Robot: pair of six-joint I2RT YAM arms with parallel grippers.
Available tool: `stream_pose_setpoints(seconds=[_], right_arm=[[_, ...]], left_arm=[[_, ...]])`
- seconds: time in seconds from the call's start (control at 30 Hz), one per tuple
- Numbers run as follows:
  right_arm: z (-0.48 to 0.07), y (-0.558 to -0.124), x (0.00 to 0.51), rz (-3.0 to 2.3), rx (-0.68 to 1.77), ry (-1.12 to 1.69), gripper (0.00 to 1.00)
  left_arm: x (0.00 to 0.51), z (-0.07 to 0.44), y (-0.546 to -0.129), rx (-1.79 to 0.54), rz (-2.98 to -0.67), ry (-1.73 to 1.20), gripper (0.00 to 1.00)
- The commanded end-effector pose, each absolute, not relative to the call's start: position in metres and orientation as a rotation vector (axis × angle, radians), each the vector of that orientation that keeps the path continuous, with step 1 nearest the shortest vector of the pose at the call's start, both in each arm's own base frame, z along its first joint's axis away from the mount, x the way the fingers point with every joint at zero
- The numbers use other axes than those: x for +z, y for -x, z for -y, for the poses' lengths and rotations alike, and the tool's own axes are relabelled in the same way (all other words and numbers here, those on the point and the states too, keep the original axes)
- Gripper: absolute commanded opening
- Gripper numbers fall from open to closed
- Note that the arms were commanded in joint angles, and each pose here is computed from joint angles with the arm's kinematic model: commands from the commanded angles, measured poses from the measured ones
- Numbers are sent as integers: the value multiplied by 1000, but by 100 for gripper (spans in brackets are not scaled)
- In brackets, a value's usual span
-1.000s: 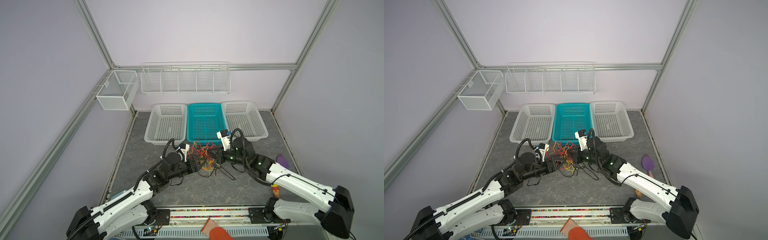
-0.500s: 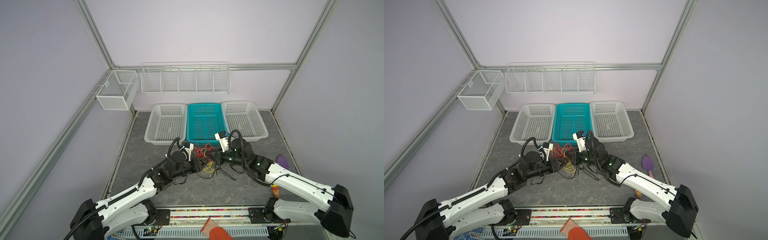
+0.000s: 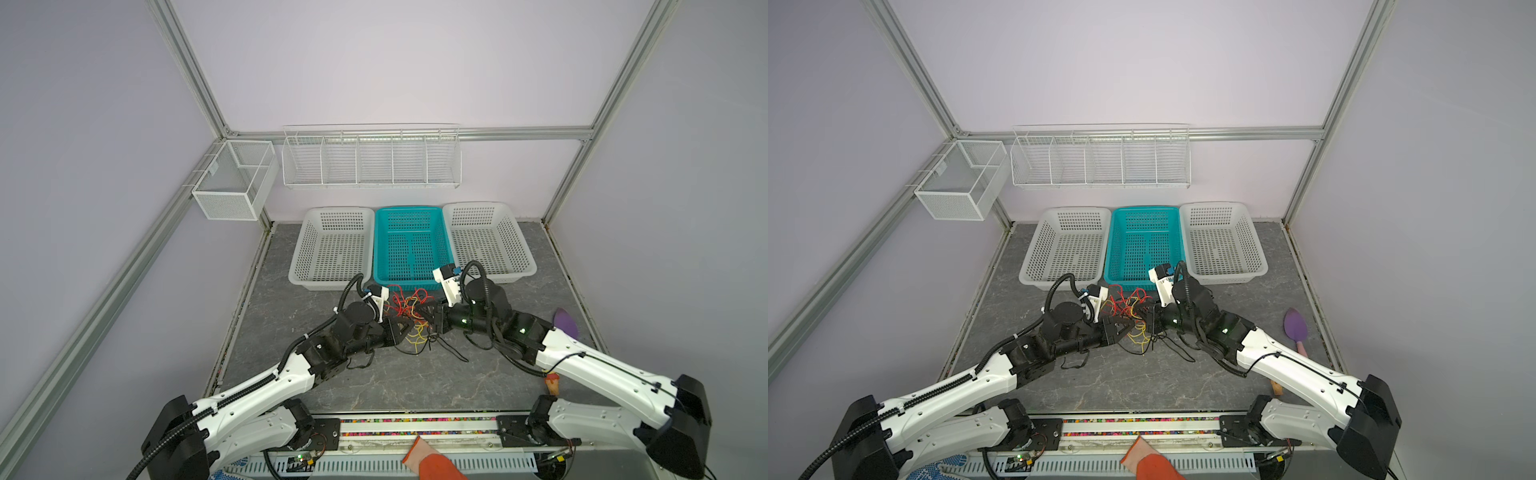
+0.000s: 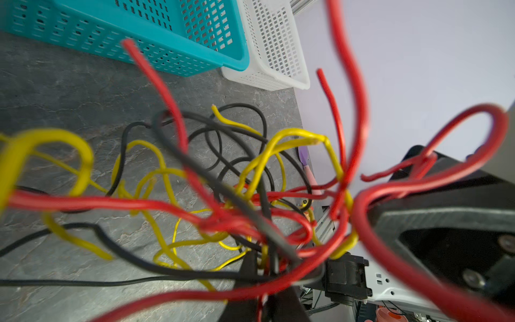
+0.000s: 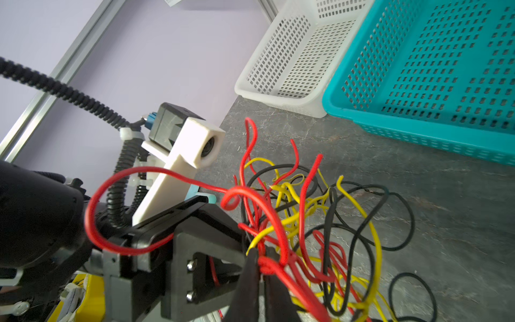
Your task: Untangle the cables
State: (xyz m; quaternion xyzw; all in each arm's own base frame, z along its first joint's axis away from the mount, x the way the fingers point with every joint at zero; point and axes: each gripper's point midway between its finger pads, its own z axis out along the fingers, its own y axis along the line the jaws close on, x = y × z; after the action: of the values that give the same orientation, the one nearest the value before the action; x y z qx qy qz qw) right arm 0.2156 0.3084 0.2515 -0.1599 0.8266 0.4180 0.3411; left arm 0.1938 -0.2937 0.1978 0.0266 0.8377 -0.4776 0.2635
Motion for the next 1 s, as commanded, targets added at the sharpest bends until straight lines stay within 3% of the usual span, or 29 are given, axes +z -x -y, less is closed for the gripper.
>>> stream_pose_setpoints(seconds=[0.0,0.47,0.67,0.7,0.77,0.83,0.97], right_arm=[[-287,-220,290,-2058,1002,400,7],[-221,-241,320,-2115,847,265,7],[-244,-229,311,-2131,1004,384,7],[-246,-227,309,-2133,1018,397,7],[-242,-230,303,-2136,986,393,7],[-234,-236,296,-2161,926,357,7],[-234,-245,274,-2249,893,338,7]], left_arm=[[185,283,-195,-1200,-2304,-58,0],[111,253,-173,-1030,-2491,-70,0],[132,250,-175,-1102,-2376,-64,0],[139,251,-174,-1119,-2356,-81,4],[152,249,-174,-1121,-2322,-114,30],[165,246,-171,-1126,-2292,-145,47],[202,242,-164,-1200,-2186,-183,57]])
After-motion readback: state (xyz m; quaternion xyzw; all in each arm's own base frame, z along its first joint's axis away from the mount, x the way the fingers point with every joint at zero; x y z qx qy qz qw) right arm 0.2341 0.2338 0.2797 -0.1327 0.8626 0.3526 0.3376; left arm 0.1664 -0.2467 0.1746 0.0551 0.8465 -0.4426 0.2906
